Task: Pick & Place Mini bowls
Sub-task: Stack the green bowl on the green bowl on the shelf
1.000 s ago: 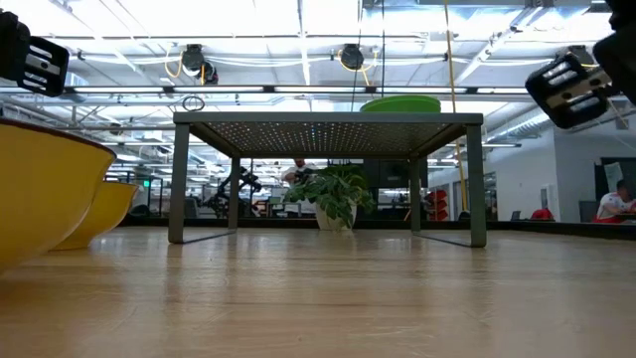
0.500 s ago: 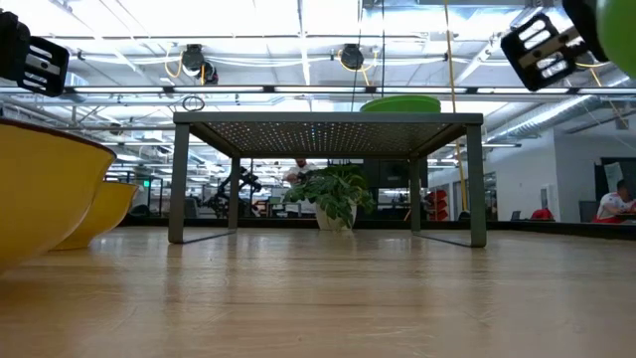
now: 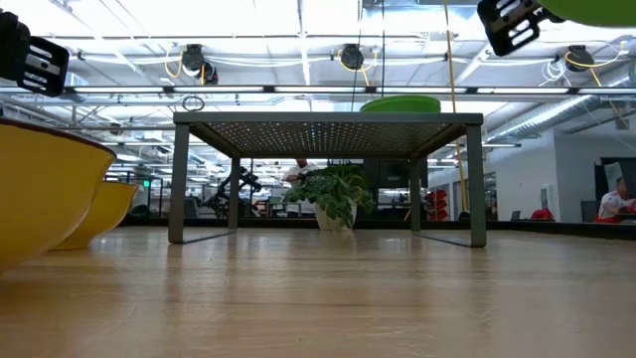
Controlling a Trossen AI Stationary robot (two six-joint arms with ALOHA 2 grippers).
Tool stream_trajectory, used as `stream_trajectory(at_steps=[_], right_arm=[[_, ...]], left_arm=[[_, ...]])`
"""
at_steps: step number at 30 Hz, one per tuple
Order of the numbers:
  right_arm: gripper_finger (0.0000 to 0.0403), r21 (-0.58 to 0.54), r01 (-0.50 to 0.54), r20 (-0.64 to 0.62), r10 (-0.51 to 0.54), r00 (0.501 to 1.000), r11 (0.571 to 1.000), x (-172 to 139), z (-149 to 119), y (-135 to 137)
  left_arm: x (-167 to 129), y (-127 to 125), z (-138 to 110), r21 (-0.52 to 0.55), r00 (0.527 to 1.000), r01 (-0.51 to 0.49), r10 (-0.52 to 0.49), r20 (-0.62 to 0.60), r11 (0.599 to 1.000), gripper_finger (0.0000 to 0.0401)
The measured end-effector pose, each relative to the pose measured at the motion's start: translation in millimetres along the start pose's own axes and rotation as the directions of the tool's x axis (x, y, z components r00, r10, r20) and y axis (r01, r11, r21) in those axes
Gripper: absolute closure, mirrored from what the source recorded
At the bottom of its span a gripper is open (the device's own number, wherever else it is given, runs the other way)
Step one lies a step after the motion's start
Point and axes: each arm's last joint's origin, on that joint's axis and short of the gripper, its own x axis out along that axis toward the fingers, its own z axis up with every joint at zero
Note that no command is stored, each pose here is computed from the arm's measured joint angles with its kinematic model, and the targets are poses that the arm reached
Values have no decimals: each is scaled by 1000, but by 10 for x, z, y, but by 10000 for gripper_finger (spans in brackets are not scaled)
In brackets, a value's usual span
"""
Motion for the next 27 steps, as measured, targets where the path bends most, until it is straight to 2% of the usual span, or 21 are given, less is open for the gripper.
stream_trajectory(at_steps=[14, 23, 27], right_arm=[[403, -15, 76, 181, -72, 981, 997, -49, 209, -217], [403, 27, 181, 252, -182, 951, 983, -95, 312, -503], [403, 45, 213, 299, -217, 929, 976, -159, 487, -701]], left_arm=[[0, 0, 0, 0, 1000, 0, 0, 0, 1000, 249], [0, 0, 0, 0, 1000, 0, 0, 0, 1000, 249], [0, 0, 0, 0, 1000, 0, 0, 0, 1000, 249]])
